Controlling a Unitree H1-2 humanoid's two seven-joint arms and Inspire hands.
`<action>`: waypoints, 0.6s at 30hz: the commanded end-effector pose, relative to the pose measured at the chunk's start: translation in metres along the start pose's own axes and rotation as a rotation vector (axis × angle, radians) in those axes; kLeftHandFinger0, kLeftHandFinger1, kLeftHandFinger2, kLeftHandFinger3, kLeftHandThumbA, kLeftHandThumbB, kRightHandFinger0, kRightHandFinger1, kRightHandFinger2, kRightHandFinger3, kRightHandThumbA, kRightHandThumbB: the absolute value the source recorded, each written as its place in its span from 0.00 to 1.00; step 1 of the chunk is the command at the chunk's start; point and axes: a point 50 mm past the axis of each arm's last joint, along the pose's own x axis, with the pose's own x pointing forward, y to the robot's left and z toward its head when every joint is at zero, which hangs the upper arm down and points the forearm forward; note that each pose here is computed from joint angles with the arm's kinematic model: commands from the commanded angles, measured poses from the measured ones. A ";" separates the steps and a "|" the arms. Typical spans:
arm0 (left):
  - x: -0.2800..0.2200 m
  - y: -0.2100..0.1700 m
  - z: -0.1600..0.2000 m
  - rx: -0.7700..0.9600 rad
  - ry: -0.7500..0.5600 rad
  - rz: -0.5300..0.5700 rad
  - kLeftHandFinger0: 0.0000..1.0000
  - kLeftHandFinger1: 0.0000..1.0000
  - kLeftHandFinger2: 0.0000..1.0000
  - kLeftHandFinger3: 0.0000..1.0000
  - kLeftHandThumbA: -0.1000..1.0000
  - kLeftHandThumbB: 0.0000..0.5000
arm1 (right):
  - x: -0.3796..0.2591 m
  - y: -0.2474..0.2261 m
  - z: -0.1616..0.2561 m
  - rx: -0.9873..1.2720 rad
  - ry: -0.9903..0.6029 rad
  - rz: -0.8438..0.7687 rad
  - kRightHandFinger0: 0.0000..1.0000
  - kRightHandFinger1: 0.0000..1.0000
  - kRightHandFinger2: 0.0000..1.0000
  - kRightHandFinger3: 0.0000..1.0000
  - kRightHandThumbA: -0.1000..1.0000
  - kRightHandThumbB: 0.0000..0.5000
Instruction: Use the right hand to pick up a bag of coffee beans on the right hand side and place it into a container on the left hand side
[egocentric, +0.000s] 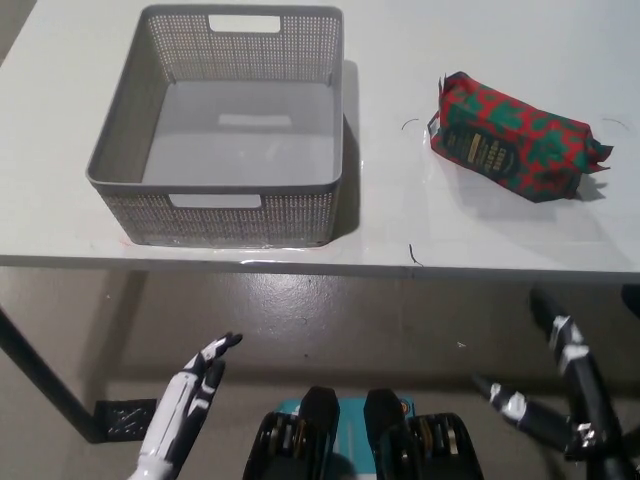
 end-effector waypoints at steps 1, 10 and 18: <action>-0.010 0.015 0.008 0.058 -0.069 0.031 1.00 1.00 1.00 1.00 1.00 0.59 | 0.031 -0.014 0.034 -0.127 -0.095 -0.073 1.00 1.00 1.00 1.00 1.00 0.54; -0.027 0.020 -0.001 0.095 -0.025 0.047 1.00 1.00 1.00 1.00 1.00 0.69 | 0.131 -0.049 0.087 -0.280 -0.191 -0.095 1.00 1.00 1.00 1.00 0.91 0.74; -0.036 0.012 -0.004 0.098 -0.021 0.017 1.00 1.00 1.00 1.00 1.00 0.67 | 0.233 -0.081 0.145 -0.538 -0.219 -0.078 1.00 1.00 1.00 1.00 0.89 0.87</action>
